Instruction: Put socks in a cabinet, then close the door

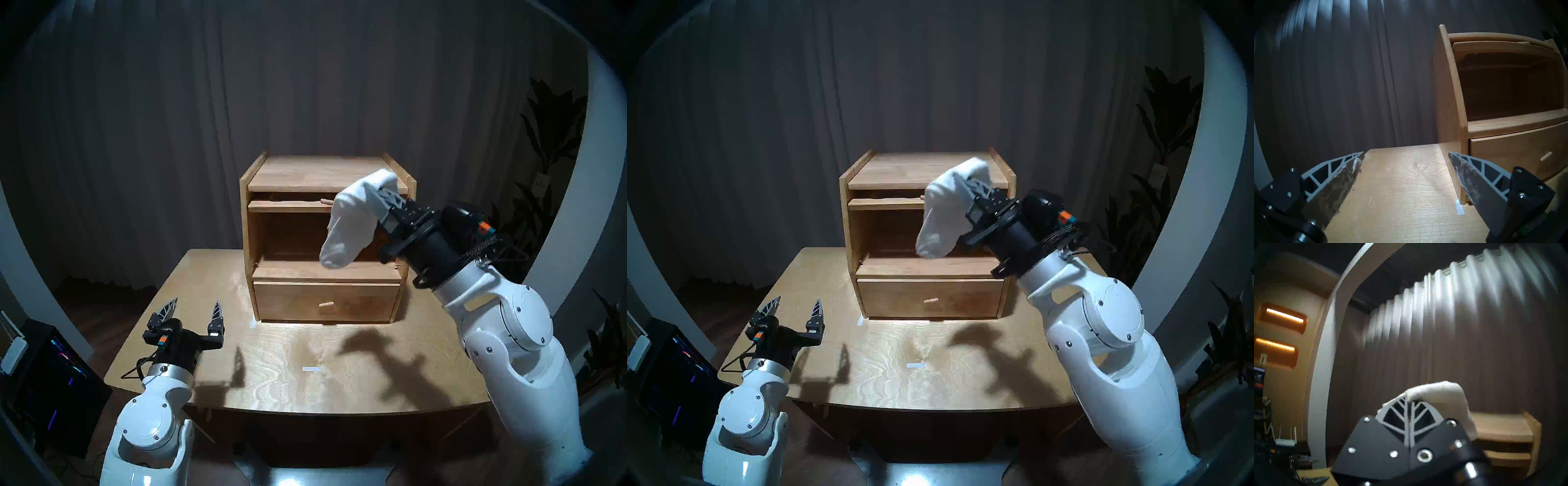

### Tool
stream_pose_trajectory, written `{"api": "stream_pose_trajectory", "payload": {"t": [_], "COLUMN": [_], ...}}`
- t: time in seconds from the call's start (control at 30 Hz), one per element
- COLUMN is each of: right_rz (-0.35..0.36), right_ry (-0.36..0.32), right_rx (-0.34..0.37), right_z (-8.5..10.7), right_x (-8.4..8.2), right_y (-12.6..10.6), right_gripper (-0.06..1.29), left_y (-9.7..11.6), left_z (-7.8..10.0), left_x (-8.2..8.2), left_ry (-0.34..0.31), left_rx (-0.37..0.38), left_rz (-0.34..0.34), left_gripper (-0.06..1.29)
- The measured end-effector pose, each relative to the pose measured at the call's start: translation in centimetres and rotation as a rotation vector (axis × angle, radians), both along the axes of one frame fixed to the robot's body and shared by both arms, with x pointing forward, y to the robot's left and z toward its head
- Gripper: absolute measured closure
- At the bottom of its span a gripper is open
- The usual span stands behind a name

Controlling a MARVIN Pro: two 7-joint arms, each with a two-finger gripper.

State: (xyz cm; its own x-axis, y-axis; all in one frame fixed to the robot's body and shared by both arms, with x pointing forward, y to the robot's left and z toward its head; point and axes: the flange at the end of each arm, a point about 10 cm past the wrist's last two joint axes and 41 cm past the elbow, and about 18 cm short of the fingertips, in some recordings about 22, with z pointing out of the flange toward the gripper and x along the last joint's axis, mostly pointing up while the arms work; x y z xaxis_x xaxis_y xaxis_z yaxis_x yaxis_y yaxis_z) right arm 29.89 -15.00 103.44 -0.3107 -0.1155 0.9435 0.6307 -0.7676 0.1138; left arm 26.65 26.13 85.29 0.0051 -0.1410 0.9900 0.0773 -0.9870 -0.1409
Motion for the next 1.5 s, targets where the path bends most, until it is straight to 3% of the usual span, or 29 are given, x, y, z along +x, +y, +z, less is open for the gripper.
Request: {"api": "stream_pose_trajectory", "payload": {"t": [0.17,0.33,0.6,0.97,1.23,1.5], "right_rz": [-0.103,-0.182,-0.219,-0.323,-0.327,-0.333], "right_ry": [0.044,0.133,0.186,0.177,0.228,0.224], "right_rx": [-0.124,-0.155,-0.097,0.014,0.04,0.063], "right_z": [-1.0,-3.3,-5.9,-6.2,-8.6,-9.0], "right_x": [-0.1,1.6,4.5,9.3,12.2,14.6], "right_y": [-0.5,-0.6,0.5,0.1,2.2,3.7], "right_gripper": [1.26,1.26,1.26,1.26,1.26,1.26], "left_y": [-0.1,-0.1,-0.1,-0.1,-0.1,-0.1], "left_z": [0.2,0.3,0.3,0.3,0.3,0.4], "left_x": [0.0,0.0,0.0,0.0,0.0,0.0], "left_ry": [-0.004,-0.007,-0.008,-0.008,-0.008,-0.008], "left_rx": [-0.003,-0.005,-0.008,-0.01,-0.011,-0.011], "left_rz": [-0.001,-0.003,-0.003,-0.004,-0.004,-0.004], "left_gripper": [-0.02,-0.02,-0.02,-0.02,-0.02,-0.02]}}
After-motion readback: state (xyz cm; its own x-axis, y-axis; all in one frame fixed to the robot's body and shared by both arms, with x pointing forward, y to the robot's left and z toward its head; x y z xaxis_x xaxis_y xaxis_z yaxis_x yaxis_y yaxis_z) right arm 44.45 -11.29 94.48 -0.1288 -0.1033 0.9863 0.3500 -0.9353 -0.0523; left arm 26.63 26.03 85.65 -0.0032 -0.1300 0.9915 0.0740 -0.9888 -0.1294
